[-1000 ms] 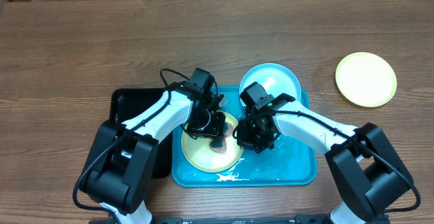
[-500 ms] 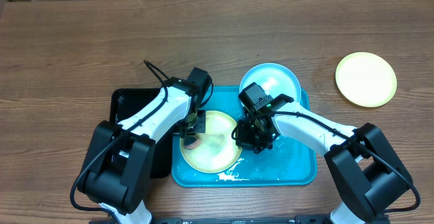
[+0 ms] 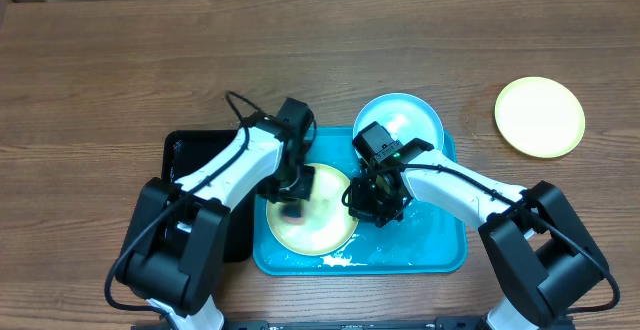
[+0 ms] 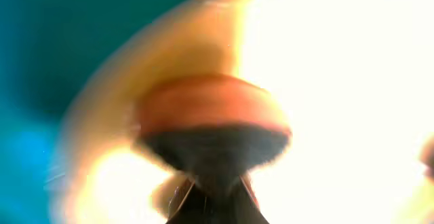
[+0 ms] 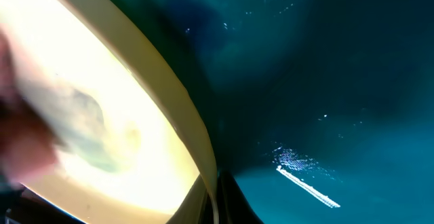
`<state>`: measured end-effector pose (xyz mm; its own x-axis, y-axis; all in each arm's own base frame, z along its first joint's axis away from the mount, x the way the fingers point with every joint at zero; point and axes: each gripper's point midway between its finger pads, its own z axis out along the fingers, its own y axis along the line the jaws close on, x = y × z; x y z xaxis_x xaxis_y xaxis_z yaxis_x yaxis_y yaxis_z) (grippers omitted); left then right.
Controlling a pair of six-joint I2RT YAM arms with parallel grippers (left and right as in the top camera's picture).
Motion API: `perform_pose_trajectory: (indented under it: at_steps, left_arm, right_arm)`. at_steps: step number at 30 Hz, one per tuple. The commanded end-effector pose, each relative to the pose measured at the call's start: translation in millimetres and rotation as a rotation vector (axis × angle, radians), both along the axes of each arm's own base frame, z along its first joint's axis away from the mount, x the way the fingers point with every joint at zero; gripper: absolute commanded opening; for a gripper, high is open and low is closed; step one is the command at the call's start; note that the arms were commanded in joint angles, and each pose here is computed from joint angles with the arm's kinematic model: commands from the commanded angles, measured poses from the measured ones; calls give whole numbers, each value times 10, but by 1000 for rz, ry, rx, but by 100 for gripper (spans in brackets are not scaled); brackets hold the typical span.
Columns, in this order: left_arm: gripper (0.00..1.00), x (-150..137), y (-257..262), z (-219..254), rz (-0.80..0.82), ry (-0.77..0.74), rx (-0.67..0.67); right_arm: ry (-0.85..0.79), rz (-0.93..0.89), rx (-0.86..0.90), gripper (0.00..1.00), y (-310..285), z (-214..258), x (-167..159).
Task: Clean dirty plates on tray and stack at the side
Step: 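Scrub the yellow plate with the sponge while right gripper holds it, then return the sponge with left gripper to the black tray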
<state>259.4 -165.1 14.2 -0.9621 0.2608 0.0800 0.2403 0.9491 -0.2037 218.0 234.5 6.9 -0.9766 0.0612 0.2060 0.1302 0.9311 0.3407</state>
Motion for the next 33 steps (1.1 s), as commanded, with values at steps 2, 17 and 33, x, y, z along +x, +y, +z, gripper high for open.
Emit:
perform_pose_trajectory:
  at_steps: [2,17,33]
  left_arm:
    - [4,-213,-596,147,-174,60,-298]
    - [4,393,68,501,82,-108,-67]
    - [4,441,1127,1129,500,-299,388]
  right_arm:
    - [-13,2,-20,4,-38,-20,25]
    - [-8,2,-23,4,-46,-21,14]
    - [-11,20,-20,4,-48,-19,7]
